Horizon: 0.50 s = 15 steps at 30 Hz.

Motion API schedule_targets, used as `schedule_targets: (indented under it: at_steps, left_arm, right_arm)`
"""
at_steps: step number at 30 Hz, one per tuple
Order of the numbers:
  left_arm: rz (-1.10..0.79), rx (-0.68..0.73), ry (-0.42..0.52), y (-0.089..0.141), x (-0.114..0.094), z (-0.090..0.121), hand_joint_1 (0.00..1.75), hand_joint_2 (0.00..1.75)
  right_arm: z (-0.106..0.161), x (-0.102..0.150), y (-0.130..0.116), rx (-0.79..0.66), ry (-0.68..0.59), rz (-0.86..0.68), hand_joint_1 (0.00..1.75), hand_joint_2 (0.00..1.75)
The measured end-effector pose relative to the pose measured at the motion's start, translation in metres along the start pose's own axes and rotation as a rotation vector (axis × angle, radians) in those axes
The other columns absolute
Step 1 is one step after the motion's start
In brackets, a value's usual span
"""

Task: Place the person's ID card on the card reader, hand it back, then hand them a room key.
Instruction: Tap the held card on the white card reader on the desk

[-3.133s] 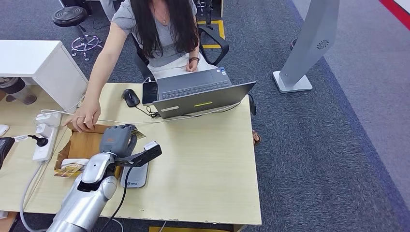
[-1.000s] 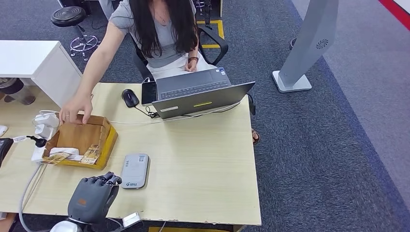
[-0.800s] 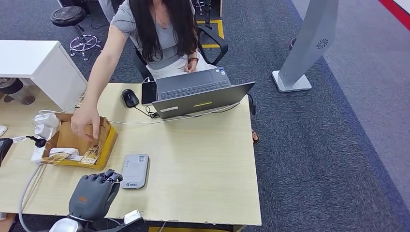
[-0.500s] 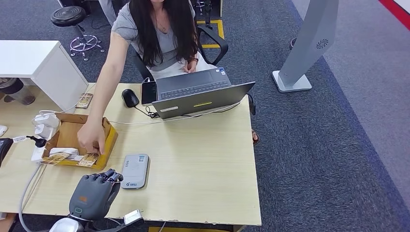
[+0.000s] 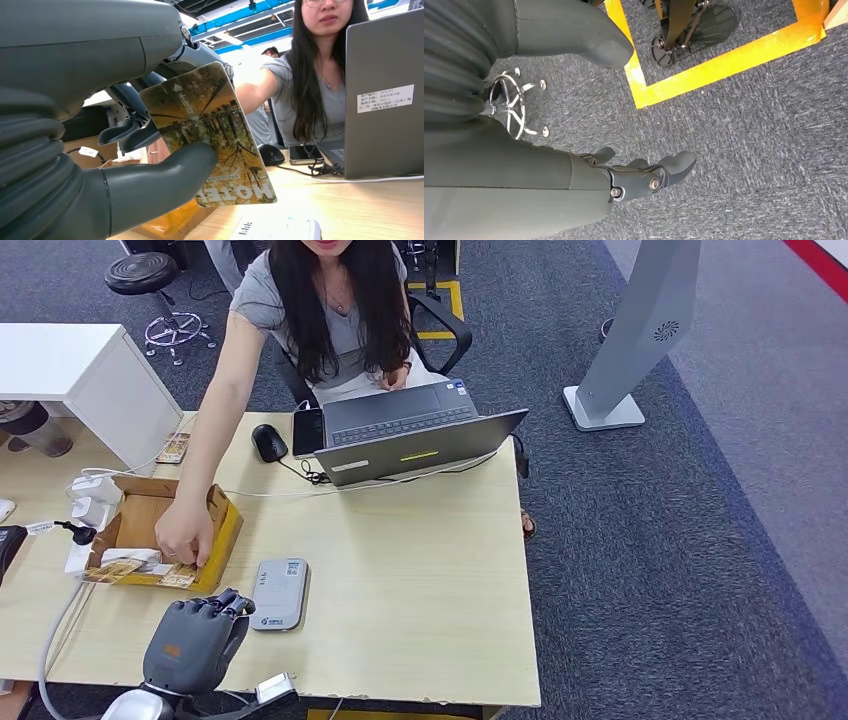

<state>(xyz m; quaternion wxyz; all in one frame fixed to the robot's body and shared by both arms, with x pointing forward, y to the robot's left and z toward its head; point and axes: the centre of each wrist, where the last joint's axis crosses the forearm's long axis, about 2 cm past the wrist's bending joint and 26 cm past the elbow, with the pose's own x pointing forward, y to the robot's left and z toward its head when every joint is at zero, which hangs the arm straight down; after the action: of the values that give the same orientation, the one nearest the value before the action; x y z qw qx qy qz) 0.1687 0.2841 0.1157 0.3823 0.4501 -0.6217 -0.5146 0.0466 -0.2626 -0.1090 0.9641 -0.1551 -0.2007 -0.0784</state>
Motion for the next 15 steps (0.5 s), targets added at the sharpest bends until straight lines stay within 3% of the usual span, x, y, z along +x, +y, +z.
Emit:
schedule_targets:
  at_steps: [15]
  left_arm:
    - [0.003, -0.001, -0.004, -0.0002, 0.0012, 0.0, 1.75, 1.75]
  right_arm:
    - [0.0, 0.0, 0.0, 0.0, 0.0, 0.0, 0.0, 1.75]
